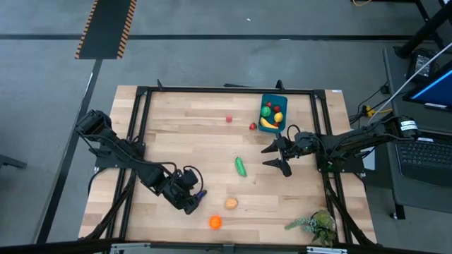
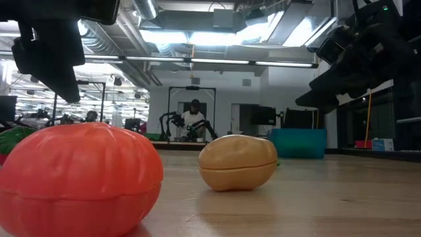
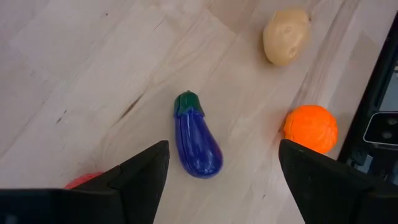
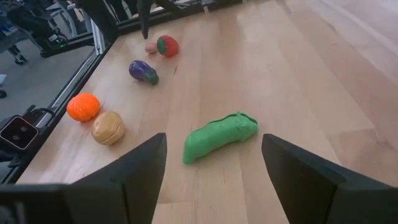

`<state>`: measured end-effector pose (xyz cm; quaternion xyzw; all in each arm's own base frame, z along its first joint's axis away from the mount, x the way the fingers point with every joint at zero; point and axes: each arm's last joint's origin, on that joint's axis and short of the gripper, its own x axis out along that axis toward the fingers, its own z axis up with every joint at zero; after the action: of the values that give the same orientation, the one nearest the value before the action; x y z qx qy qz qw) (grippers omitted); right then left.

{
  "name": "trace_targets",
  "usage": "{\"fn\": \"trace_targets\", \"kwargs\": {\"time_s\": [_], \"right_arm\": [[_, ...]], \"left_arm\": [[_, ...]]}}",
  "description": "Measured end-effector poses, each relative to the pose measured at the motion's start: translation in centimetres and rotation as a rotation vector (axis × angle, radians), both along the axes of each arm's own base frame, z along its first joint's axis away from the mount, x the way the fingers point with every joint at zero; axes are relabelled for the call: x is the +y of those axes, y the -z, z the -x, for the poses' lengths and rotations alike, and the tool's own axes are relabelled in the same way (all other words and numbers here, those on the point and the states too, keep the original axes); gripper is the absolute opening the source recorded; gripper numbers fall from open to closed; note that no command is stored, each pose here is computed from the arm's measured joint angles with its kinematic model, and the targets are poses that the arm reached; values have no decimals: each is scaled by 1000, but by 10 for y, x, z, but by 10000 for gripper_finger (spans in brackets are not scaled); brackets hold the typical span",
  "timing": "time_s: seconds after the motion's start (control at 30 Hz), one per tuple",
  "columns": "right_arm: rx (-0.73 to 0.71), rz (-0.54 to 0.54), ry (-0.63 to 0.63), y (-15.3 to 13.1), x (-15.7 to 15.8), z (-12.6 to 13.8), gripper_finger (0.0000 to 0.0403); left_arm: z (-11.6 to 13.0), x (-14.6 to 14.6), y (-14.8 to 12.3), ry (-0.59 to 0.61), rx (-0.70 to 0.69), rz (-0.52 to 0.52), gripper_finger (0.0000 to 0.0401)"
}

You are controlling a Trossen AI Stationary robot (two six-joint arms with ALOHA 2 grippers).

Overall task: Pick and placing Produce into tupperware
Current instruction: Put the purple eggplant into the blue bin

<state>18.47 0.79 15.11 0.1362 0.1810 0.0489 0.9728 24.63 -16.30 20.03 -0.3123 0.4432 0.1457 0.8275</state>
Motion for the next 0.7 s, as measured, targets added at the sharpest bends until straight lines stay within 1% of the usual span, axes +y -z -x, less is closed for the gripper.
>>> {"fn": "trace_targets", "kwargs": {"time_s": [0.17, 0.33, 0.53, 0.63, 0.7], "right_arm": [[0, 0, 0, 0, 0, 0, 266], [0, 0, 0, 0, 0, 0, 266], [1, 0, 0, 0, 0, 0, 266], [1, 0, 0, 0, 0, 0, 266], [1, 0, 0, 0, 0, 0, 266]], "left_arm": [[-4, 3, 5, -56, 14, 13, 291], [-14, 9, 25, -93, 80, -8, 291], [-22, 11, 48, -84, 224, 76, 291], [-23, 12, 55, -80, 267, 94, 291], [-24, 12, 57, -79, 272, 97, 291]]}}
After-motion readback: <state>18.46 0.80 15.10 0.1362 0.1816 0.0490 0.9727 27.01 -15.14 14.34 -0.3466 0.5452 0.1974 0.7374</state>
